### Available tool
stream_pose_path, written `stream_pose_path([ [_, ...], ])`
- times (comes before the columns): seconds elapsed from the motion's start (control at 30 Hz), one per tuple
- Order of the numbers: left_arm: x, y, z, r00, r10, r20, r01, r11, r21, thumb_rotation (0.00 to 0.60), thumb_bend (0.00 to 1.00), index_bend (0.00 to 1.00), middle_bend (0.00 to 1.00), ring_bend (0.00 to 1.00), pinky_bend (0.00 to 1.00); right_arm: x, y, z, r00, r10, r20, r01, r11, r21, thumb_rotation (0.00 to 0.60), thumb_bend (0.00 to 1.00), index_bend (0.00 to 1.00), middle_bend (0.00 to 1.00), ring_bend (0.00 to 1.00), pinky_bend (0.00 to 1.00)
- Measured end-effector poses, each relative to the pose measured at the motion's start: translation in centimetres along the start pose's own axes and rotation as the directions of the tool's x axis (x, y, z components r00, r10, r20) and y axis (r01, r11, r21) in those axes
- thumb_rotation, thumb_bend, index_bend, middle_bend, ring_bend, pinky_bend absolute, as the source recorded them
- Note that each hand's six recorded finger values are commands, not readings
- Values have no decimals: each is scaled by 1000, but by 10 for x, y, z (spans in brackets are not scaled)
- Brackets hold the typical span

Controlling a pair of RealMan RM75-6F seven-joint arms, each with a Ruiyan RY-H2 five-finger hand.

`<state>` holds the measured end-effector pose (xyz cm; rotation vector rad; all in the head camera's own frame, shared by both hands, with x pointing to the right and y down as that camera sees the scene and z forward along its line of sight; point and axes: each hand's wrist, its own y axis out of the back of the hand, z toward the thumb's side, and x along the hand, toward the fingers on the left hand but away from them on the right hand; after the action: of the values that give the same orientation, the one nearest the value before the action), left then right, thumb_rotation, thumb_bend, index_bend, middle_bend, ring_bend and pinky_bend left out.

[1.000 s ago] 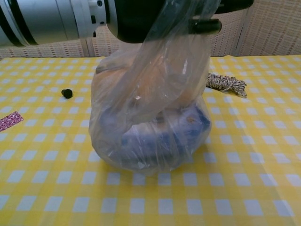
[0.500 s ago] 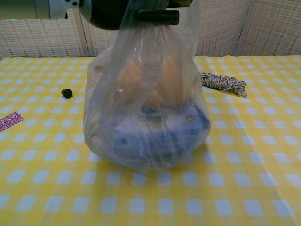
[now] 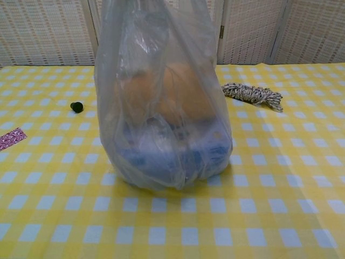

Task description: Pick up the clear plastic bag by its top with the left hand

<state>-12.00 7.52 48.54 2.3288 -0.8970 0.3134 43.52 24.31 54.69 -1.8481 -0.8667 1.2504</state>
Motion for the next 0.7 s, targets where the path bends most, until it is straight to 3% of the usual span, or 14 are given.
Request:
stream_pose_path([
  [0.37,-25,8,107,989,75,127,-81,996,39,600,438,561,839,794,1000,-2,-8,-2,999,20,27,-20,1000,-2,600,335,0,0,0,0],
  [0.7,-26,-2,170,985,111,132,-121,990,74,600,441,560,839,792,1000,0,-6,-2,999,-1,39,1,1000,-1,600,335,0,0,0,0],
])
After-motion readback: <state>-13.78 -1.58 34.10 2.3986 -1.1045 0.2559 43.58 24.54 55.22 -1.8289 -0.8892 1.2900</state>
